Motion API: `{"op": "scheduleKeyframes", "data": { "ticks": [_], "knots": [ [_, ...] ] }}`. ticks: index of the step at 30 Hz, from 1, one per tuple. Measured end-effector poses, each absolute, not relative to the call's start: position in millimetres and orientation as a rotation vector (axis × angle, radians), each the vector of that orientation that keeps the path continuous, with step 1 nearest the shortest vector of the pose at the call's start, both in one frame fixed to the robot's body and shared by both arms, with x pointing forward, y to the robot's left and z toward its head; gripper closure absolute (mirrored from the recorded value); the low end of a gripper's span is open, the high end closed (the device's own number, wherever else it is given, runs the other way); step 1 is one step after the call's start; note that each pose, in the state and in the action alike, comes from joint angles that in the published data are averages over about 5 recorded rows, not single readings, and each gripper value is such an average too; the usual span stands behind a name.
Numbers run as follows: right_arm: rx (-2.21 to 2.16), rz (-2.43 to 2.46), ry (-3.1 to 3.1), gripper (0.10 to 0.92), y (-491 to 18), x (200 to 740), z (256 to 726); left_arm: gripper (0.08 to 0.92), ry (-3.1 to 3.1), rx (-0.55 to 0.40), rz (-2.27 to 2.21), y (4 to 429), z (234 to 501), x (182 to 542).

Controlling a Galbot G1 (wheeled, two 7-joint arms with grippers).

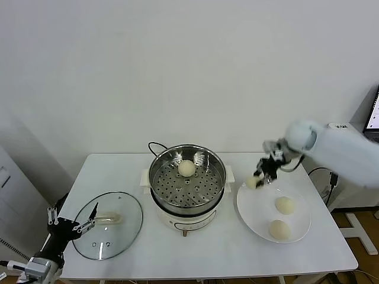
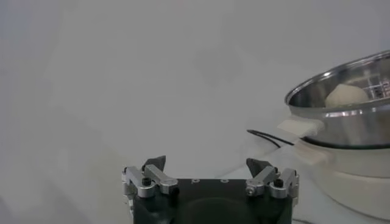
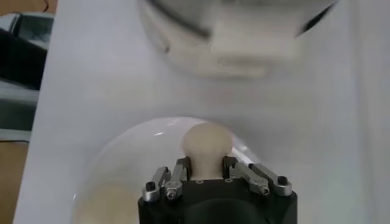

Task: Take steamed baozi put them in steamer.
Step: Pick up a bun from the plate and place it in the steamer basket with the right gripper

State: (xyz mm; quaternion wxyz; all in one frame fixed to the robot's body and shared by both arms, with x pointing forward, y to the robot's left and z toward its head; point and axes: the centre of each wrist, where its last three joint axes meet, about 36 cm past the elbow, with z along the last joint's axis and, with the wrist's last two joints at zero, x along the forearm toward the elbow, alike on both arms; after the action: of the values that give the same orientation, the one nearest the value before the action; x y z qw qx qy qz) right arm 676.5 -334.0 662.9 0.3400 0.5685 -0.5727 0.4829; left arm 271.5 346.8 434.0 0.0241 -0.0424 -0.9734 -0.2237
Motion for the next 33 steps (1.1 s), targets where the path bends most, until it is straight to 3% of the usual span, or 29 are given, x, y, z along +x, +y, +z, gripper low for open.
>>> {"op": "scheduleKeyframes", "data": {
  "ticks": [5, 9, 23, 33],
  "knots": [
    [1.537, 1.245, -1.521, 0.677, -298, 672, 712, 0.177, -3.018, -0.129, -0.688, 346, 435, 272],
    [1.583, 1.233, -1.526, 0.668, -255, 662, 719, 0.177, -3.022, -0.129, -0.685, 346, 435, 272],
    [1.621, 1.204, -1.536, 0.629, -97, 644, 639, 0.177, -3.030, -0.121, -0.660, 342, 432, 270],
    [1.569, 1.211, -1.579, 0.565, -47, 643, 594, 0.177, -3.029, -0.112, -0.658, 343, 431, 266]
  ]
}}
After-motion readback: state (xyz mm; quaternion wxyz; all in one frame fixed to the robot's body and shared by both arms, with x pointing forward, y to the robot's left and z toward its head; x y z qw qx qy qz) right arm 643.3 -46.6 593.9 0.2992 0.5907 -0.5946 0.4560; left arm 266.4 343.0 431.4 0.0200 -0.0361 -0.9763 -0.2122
